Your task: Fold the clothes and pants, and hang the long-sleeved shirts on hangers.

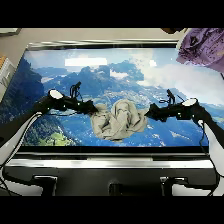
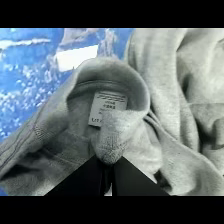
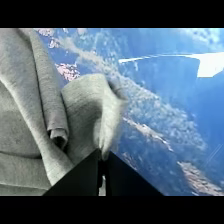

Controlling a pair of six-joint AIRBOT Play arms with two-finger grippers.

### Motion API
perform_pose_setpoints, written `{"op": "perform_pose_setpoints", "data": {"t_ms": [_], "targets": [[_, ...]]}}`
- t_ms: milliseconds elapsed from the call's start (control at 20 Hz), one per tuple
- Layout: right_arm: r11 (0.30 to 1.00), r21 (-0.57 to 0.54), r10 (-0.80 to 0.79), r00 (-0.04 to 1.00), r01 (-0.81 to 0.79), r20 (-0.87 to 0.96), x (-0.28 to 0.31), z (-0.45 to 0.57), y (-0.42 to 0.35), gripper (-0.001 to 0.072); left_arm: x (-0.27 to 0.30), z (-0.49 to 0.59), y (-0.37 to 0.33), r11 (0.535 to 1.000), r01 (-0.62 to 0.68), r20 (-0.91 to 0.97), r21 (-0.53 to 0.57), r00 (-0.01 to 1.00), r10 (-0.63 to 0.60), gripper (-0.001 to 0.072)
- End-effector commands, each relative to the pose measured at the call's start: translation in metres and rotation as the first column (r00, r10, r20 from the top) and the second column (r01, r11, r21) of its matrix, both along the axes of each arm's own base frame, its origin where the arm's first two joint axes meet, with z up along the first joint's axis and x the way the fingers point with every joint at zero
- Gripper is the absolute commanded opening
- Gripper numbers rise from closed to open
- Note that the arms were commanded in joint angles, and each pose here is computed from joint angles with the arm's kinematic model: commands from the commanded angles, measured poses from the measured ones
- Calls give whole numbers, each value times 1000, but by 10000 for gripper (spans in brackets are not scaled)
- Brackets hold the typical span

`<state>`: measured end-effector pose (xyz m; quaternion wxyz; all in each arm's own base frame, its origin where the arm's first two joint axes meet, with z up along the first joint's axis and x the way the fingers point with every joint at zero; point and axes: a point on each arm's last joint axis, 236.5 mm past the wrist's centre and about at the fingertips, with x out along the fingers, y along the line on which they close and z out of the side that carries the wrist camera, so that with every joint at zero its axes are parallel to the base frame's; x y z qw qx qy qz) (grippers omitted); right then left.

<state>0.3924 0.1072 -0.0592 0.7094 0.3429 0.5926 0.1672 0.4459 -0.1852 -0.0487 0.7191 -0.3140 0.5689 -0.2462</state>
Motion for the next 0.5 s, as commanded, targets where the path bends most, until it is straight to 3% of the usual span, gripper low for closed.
{"op": "perform_pose_setpoints", "data": {"t_ms": [0, 200, 450], "targets": [[999, -30, -10, 997, 12, 76, 9, 22, -5, 34, 16, 33, 12, 1000, -10, 62, -29, 998, 12, 18], [979, -192, 10, 928, 66, 372, 47, 128, -34, 33, 55, 157, 66, 996, -83, 316, -45, 944, 93, 17], [899, -325, 75, 626, 295, 776, 18, 357, -68, 33, 29, 367, 150, 952, -302, 660, -38, 708, 251, 17]]}}
